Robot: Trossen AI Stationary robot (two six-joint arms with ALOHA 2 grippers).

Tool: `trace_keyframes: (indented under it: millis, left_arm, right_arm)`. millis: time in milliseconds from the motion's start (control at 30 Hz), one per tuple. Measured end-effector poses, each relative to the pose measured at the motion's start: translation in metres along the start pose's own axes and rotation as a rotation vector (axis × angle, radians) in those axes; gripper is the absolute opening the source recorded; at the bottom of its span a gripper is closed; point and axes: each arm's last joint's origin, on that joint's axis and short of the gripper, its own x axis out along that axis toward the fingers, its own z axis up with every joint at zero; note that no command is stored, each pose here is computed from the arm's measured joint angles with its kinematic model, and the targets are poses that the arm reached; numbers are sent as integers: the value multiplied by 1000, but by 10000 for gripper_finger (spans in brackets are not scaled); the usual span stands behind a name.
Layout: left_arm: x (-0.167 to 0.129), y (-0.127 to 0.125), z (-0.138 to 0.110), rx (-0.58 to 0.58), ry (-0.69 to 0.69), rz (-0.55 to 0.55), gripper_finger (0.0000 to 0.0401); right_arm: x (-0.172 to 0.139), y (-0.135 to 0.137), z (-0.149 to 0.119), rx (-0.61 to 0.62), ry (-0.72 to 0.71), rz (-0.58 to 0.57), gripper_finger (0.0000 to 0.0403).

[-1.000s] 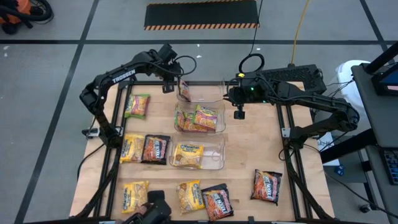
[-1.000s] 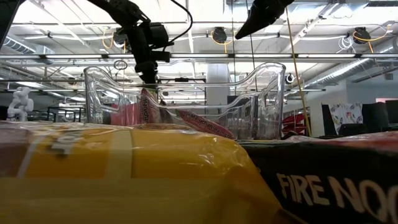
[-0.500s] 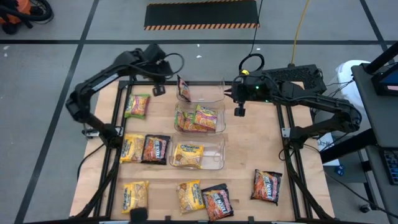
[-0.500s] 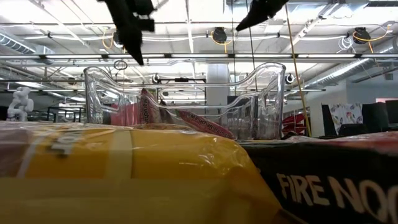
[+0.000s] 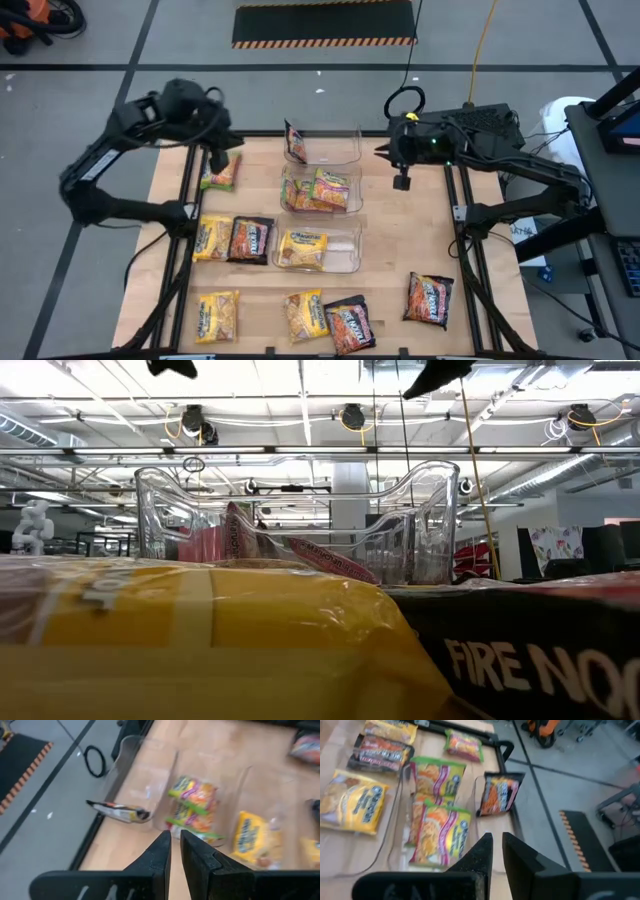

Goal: Sort Maruchan noodles
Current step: Put the black noodle pack into the top transparent bin

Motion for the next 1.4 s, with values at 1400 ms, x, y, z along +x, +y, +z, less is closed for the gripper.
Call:
trace_keyframes:
  millis: [1400]
  left_arm:
    - [-47, -51, -42, 36, 130, -239, 49]
  right_arm:
    - [-58, 34, -63, 982, 774, 352, 103]
